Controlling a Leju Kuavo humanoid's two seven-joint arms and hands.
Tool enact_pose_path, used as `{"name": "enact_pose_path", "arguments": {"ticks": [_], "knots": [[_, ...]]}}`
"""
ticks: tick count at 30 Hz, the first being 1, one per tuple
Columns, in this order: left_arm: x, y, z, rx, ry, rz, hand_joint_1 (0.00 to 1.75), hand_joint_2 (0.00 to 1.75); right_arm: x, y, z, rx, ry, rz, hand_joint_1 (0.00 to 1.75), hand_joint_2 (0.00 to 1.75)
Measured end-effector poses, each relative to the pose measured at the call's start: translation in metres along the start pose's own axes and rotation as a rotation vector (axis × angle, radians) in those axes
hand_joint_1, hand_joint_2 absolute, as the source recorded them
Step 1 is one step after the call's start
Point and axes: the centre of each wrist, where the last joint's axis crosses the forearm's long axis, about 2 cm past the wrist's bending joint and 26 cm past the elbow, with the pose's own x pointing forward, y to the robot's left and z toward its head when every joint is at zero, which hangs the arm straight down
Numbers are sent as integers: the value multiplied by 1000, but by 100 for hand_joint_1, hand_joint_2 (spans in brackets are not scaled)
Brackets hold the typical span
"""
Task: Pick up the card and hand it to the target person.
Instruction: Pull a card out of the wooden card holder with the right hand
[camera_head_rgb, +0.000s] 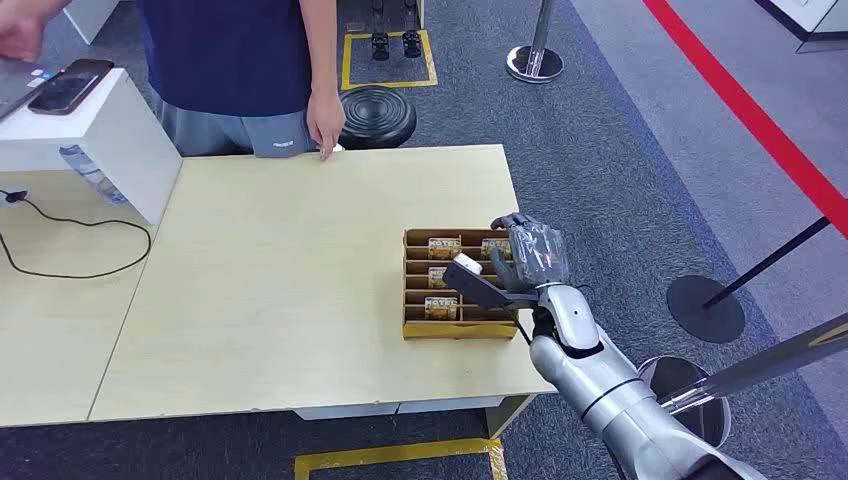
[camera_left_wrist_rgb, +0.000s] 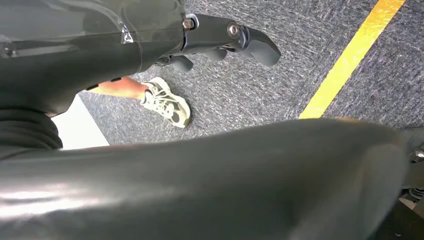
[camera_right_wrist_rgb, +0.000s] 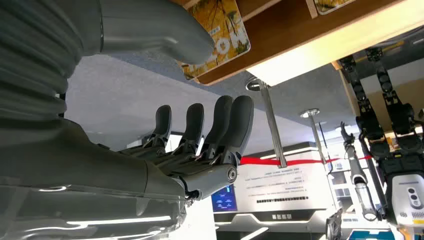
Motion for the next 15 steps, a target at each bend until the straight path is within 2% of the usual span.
{"name": "enact_pose_path", "arguments": {"ticks": [15], "knots": [[0,0,0,0,3,0,0,0,-2,4,1,22,-11,33,95,175]]}}
